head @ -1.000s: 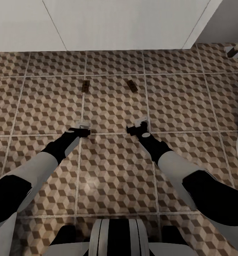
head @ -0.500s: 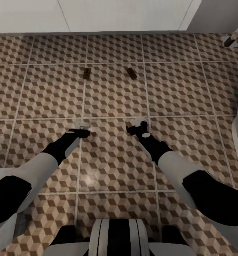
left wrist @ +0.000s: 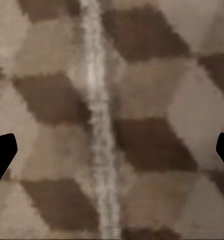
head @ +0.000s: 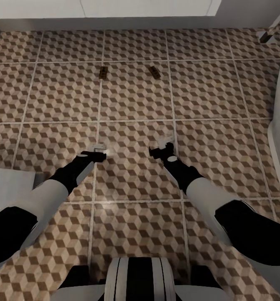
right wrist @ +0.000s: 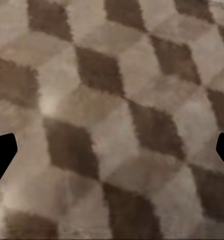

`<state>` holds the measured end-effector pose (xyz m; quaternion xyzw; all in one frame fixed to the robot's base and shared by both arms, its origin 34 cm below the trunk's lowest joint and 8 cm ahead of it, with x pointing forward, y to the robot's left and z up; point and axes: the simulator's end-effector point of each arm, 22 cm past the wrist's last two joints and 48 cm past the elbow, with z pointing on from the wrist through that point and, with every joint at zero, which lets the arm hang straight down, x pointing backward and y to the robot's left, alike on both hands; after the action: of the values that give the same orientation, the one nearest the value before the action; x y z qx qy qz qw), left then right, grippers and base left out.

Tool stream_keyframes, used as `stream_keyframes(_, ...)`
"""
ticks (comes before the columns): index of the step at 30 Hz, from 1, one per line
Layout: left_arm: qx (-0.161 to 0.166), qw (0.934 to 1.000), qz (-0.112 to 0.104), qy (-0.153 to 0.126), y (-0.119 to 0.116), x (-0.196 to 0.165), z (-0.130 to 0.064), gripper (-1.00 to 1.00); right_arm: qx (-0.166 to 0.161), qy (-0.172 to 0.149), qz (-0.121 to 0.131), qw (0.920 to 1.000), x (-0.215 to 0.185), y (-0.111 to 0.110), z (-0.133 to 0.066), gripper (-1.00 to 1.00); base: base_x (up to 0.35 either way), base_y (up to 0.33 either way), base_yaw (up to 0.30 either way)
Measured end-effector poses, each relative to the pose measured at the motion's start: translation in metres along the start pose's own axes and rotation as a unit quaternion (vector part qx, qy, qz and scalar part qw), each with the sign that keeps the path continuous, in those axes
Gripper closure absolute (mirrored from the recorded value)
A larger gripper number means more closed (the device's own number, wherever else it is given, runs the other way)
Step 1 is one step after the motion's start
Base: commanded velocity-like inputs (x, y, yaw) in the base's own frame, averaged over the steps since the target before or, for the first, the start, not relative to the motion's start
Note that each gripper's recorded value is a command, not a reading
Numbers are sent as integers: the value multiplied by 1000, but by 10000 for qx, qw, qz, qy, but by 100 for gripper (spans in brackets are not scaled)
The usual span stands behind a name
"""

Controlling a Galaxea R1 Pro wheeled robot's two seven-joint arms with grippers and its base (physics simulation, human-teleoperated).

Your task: Take the four mousetraps from the cabinet in the bathroom and place them on the bathroom floor. Make sure all four end up on the same floor surface, and ensure that at least two of them are either under or directly next to the same bathroom sink.

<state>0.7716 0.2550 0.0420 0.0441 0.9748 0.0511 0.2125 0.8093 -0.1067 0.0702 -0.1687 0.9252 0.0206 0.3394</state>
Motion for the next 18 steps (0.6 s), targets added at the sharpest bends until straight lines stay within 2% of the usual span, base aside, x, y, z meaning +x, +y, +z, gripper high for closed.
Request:
stream_keyframes(6,8,10000,-1,-40,-1,-4,-1,-100,12,-18,3,10000,-1,-1,0,-100,-238,0,0)
stream_keyframes(13,90,9999,-13,-42,-15,-6,-3,-100,26,-31,2,10000,-3,-4,0,-100,-35,0,0)
stream_keyframes(18,133,9998,-8,-162,-19,-19,-7,-100,33,-47,-2,10000,-6,-4,-2,-100,-2,0,0)
